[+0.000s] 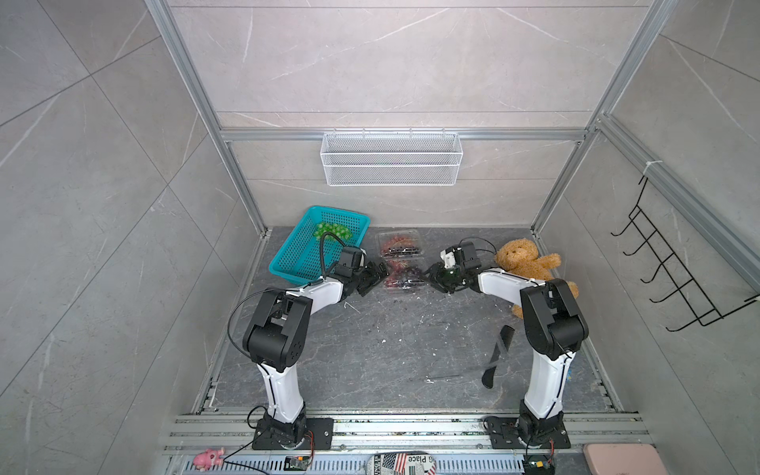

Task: Pack grapes into containers
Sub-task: Move the packing box to the center of the board.

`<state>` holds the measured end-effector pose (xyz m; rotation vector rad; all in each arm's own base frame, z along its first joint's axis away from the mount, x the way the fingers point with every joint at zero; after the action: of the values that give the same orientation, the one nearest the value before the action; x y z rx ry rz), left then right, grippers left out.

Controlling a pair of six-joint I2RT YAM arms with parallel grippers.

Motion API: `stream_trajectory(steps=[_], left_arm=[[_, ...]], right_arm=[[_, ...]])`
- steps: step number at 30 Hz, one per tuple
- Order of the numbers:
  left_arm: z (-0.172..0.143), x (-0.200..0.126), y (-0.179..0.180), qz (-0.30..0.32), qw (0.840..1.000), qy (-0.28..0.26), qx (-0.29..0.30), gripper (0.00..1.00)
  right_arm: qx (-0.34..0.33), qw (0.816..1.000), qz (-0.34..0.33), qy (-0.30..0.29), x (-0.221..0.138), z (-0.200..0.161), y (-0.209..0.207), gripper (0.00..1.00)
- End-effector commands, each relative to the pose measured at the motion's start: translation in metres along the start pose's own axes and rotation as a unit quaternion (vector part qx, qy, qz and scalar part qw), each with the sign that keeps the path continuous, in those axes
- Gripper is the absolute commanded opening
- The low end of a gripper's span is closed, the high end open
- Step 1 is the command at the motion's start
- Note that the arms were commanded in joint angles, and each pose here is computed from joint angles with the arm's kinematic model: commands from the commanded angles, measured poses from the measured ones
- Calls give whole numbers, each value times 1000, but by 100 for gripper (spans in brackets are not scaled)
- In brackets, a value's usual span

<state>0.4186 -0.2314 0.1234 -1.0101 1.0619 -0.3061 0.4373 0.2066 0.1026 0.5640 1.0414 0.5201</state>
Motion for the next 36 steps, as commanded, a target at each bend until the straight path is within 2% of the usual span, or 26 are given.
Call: stream_trajectory(steps=[1, 28, 36], left_arm=[[3, 4, -12, -15, 1000, 12, 11, 99], [27, 40, -35, -17, 999, 40, 19, 99], [29, 33, -34, -3, 999, 39, 31, 99]], right_arm=[[1, 1000, -19, 8, 7, 2, -4, 43], [-5, 999, -47, 6, 13, 26, -12, 43], [-14, 999, -39, -6, 0, 34, -9, 56]])
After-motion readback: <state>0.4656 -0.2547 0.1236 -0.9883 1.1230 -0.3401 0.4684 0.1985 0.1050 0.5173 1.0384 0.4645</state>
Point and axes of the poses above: each gripper's point midway between its finger pads, its own x axis out along the fingers, its own y axis along the line the jaws close on, z = x × y, the point moved 4 cm from there along -x, back along the fingers, and after that the axes turned 13 degrees about -x, right-handed, at the moved point
